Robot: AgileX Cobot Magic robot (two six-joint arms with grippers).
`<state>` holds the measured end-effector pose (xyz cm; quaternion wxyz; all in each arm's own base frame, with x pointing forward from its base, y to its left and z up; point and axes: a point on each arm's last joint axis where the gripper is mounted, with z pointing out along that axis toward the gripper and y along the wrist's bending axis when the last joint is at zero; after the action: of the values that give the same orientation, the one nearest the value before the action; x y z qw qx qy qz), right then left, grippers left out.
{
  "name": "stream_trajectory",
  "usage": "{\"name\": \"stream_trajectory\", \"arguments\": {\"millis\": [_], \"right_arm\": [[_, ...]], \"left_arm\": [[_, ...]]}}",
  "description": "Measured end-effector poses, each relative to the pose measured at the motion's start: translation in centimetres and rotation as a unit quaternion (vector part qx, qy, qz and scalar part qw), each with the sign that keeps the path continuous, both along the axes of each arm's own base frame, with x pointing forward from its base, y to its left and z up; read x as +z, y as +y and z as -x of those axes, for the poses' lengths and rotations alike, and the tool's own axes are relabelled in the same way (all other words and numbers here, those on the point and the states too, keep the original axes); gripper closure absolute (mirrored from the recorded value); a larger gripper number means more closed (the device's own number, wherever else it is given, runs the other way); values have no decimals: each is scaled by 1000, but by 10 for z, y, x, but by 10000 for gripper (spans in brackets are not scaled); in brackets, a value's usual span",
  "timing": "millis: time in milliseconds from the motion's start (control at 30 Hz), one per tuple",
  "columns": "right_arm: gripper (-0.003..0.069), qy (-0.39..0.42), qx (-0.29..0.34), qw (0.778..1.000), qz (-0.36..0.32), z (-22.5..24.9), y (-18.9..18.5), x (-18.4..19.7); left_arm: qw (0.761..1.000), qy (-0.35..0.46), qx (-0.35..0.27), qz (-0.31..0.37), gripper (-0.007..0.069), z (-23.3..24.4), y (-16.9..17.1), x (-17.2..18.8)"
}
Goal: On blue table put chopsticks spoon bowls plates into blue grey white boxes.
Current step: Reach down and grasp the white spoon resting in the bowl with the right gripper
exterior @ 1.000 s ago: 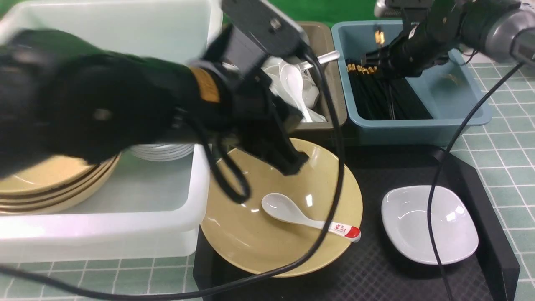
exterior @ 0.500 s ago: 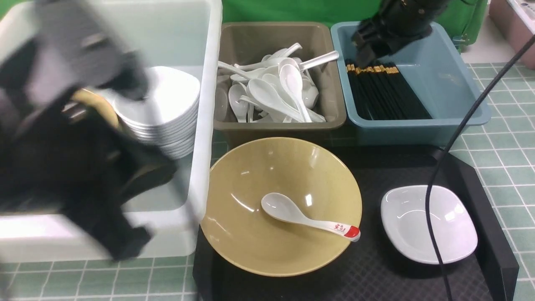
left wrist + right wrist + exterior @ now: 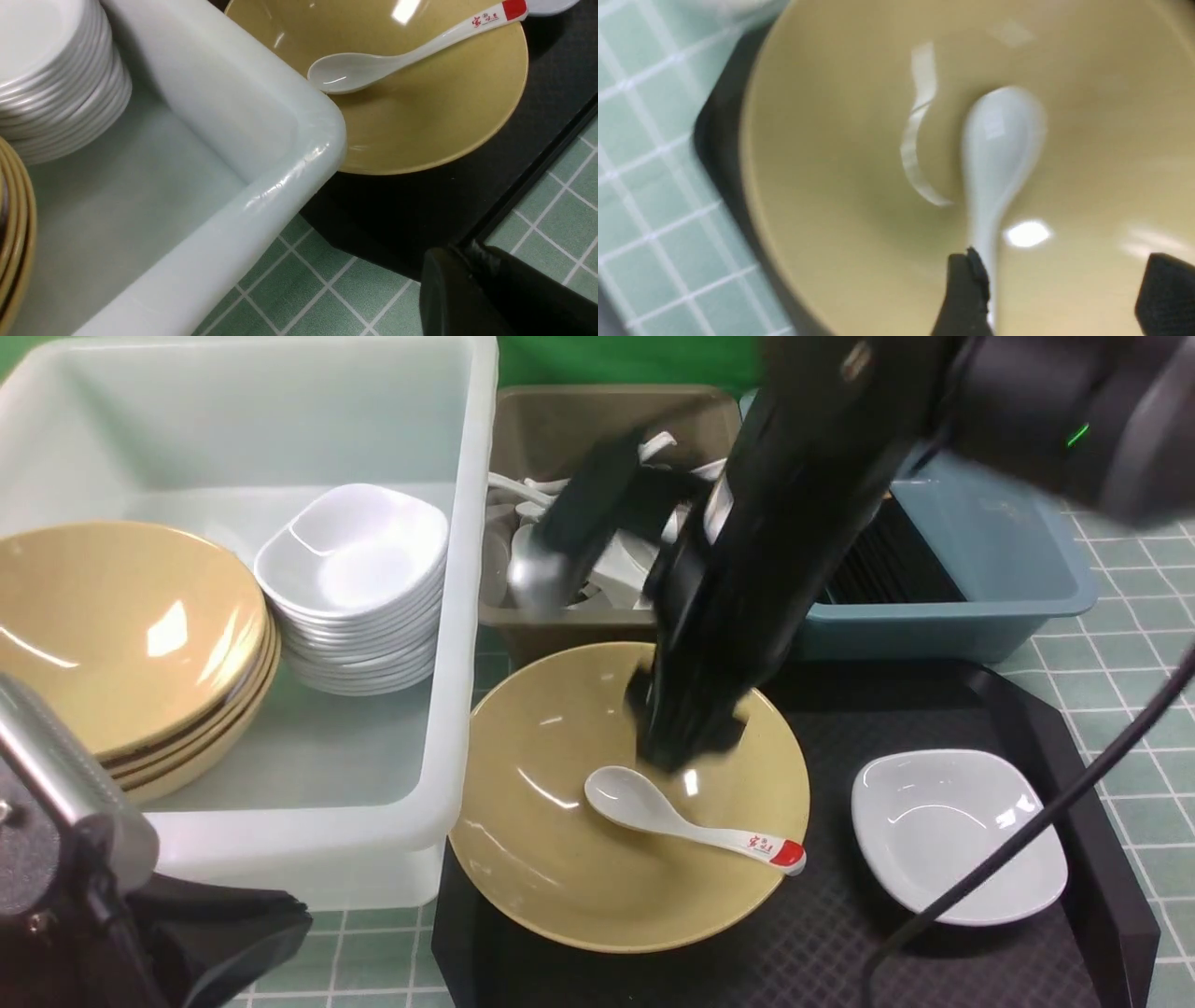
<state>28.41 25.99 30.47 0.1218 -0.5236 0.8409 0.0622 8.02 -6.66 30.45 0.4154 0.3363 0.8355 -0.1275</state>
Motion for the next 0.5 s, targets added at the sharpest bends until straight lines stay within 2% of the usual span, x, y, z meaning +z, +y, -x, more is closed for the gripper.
{"name": "stream_trajectory", "arguments": {"millis": [233, 467, 500], "right_arm": [[156, 28, 15, 997, 69, -12, 18, -59], [161, 50, 12, 994, 101, -19, 23, -92], [183, 55, 13, 992, 110, -21, 24, -100]], "left_arm": [[999, -23, -1, 22, 624, -2, -2, 3], [999, -25, -1, 23, 624, -2, -2, 3], [999, -26, -1, 22, 624, -2, -2, 3]]}}
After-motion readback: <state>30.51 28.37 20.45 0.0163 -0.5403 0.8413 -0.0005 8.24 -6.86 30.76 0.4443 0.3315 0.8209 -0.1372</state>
